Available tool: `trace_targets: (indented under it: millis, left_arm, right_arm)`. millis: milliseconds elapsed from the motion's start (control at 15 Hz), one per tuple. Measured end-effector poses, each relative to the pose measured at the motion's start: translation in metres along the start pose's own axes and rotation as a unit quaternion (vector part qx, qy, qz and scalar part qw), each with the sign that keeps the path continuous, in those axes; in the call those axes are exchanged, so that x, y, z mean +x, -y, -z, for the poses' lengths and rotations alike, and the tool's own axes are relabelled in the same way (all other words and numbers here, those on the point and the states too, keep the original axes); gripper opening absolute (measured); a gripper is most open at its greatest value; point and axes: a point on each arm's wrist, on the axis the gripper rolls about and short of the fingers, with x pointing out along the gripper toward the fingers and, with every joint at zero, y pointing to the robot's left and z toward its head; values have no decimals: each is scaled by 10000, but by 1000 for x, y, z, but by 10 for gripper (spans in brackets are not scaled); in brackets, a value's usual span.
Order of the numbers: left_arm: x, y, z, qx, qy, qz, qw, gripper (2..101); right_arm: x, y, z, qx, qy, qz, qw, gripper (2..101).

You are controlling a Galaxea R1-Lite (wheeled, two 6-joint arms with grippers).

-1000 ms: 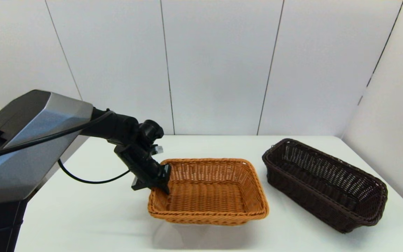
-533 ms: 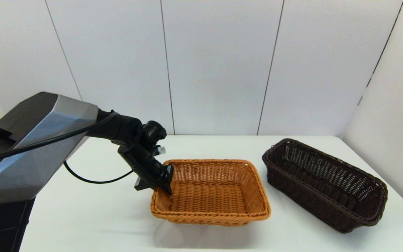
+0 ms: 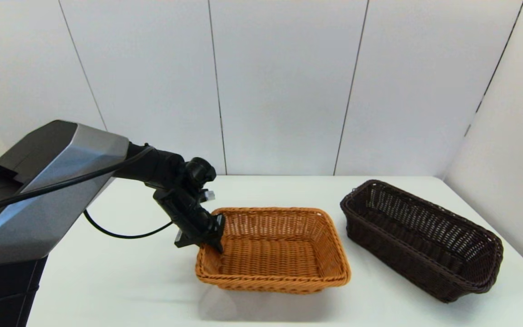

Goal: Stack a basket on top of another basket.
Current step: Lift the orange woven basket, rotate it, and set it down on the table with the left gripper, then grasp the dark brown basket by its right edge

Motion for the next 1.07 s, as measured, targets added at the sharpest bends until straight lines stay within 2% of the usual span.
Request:
trace_targets:
  millis: [200, 467, 600, 800, 1067]
  left_arm:
    - [0, 0, 0, -3, 1, 7, 10000, 416]
    - [-2, 0, 0, -5, 25, 12, 10000, 640]
    - [-13, 2, 2, -11, 112, 47, 9999, 715]
    - [-54, 8, 16, 33, 384, 134, 9992, 798]
    - [-131, 16, 68, 207, 986, 256, 9946, 868]
  right_arm:
    - [0, 0, 0, 0, 0, -2, 10000, 973]
    - [0, 0, 0, 2, -2, -2, 10000, 973]
    - [0, 0, 0, 2, -2, -4, 10000, 973]
    - [0, 0, 0, 2, -2, 0, 10000, 973]
    - [0, 0, 0, 2, 0, 0, 10000, 973]
